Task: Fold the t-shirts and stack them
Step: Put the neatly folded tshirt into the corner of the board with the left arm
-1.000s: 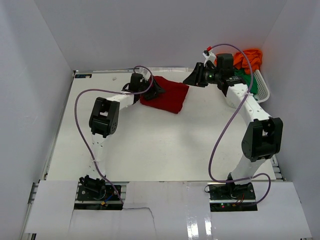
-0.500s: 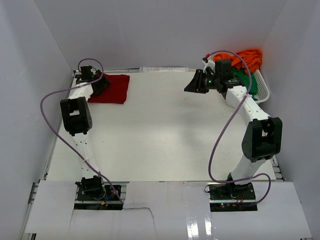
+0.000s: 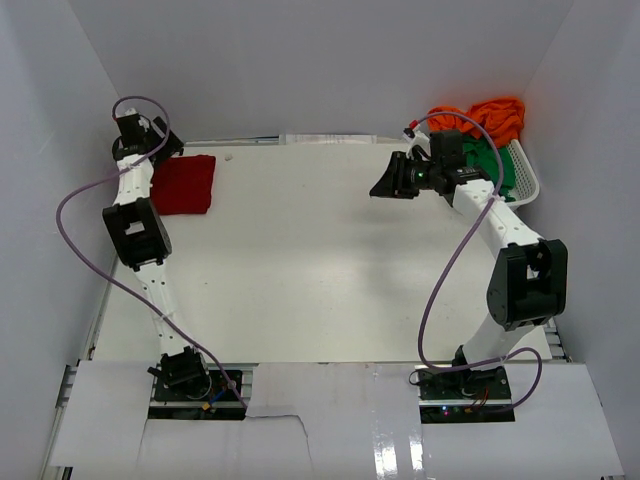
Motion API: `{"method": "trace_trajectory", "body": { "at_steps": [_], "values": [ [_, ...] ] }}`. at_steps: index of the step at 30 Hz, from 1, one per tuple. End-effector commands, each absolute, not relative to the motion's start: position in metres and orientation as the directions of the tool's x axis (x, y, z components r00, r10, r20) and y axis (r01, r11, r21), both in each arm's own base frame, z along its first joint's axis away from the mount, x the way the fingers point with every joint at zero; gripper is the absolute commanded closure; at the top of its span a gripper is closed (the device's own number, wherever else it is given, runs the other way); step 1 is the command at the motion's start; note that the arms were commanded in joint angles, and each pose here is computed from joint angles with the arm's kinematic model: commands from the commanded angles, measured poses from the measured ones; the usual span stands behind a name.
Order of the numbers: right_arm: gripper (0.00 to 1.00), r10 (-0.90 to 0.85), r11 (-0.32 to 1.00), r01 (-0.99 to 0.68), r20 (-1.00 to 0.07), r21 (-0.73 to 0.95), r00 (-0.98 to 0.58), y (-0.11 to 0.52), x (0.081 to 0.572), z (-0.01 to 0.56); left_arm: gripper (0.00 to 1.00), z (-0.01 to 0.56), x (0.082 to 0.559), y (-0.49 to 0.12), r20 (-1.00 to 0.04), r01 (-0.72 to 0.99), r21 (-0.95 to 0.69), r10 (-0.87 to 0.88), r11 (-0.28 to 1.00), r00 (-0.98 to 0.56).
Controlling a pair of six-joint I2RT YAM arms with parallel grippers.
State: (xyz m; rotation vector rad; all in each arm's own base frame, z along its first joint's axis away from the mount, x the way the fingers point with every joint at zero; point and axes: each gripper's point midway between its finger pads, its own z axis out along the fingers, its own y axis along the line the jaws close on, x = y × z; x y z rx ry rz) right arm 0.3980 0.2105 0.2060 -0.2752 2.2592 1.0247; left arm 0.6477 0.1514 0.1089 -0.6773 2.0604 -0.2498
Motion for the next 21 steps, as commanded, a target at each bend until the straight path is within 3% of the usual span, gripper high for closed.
{"method": "trace_trajectory", "body": {
  "at_steps": [1,5,8,11,13,21],
  "values": [
    [0.61,0.058,0.651,-0.491,-0.683,0.579,-0.728,0.21,0.391,0.23,0.05,0.157,0.664,0.12,-0.761,-0.215,-0.464,-0.511,0.859,-0.4],
    [0.61,0.058,0.65,-0.493,-0.684,0.578,-0.727,0.209,0.389,0.227,0.04,0.198,0.657,0.091,-0.775,-0.11,-0.513,-0.515,0.851,-0.367],
    [0.61,0.062,0.651,-0.502,-0.699,0.569,-0.713,0.208,0.387,0.23,0.02,0.258,0.636,0.066,-0.834,-0.07,-0.457,-0.455,0.887,-0.312],
    [0.6,0.065,0.666,-0.509,-0.722,0.545,-0.689,0.205,0.388,0.24,0.02,0.301,0.592,0.052,-0.885,-0.166,-0.354,-0.387,0.92,-0.26],
    [0.6,0.062,0.67,-0.518,-0.736,0.532,-0.674,0.203,0.386,0.25,0.02,0.313,0.567,0.045,-0.907,-0.26,-0.291,-0.352,0.921,-0.231],
    [0.6,0.047,0.687,-0.534,-0.762,0.494,-0.645,0.196,0.372,0.275,0.02,0.282,0.455,0.03,-0.887,-0.321,-0.222,-0.328,0.921,-0.326]
  ]
}}
